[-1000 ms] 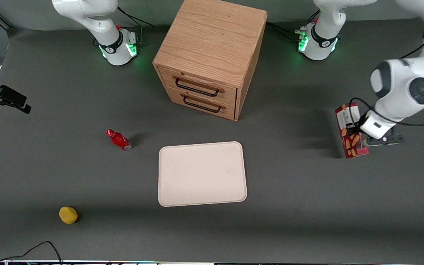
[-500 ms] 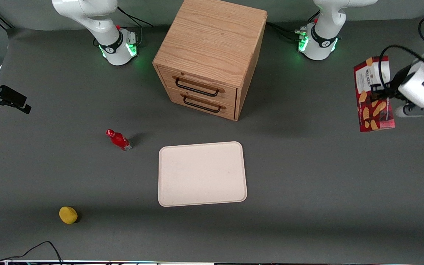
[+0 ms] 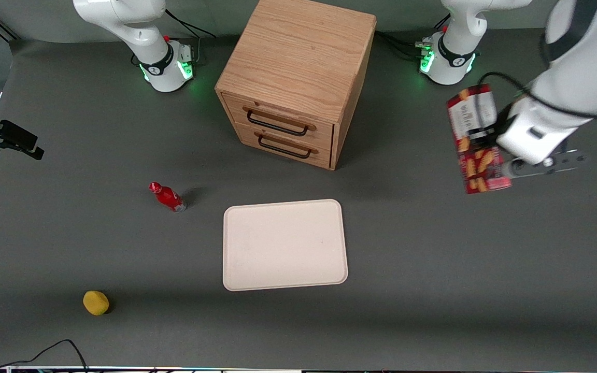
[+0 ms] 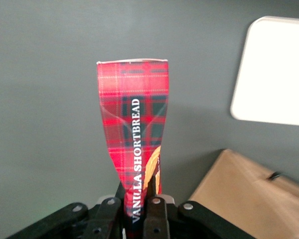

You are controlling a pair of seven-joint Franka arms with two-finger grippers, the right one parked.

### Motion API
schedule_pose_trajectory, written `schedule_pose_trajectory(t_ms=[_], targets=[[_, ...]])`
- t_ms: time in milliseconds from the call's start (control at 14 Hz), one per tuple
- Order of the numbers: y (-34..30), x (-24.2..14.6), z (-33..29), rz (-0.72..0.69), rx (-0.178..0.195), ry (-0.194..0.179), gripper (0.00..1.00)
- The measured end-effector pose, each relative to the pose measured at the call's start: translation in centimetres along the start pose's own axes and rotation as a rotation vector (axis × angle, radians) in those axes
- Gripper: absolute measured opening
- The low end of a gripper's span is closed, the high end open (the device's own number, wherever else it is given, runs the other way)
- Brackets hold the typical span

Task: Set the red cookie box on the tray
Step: 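Carry the held box over the white tray with the left gripper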

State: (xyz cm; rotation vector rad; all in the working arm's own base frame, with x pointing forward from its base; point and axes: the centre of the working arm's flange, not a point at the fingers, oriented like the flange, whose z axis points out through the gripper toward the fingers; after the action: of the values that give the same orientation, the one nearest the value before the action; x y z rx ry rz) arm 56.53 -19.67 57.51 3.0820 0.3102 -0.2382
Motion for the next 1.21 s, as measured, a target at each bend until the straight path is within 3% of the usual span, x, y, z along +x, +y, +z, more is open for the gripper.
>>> schedule_pose_trajectory(t_ms=[143, 357, 643, 1214], targets=[[6.8, 0.5, 2.2, -0.058, -0.057, 0.047, 0.16], [14.8, 0.7, 6.7, -0.119, -0.104, 0.126, 0.16], [22.4, 1.0, 12.3, -0.183, -0.073, 0.221, 0.16], [28.0, 2.2, 22.6, -0.265, -0.037, 0.329, 0.16]])
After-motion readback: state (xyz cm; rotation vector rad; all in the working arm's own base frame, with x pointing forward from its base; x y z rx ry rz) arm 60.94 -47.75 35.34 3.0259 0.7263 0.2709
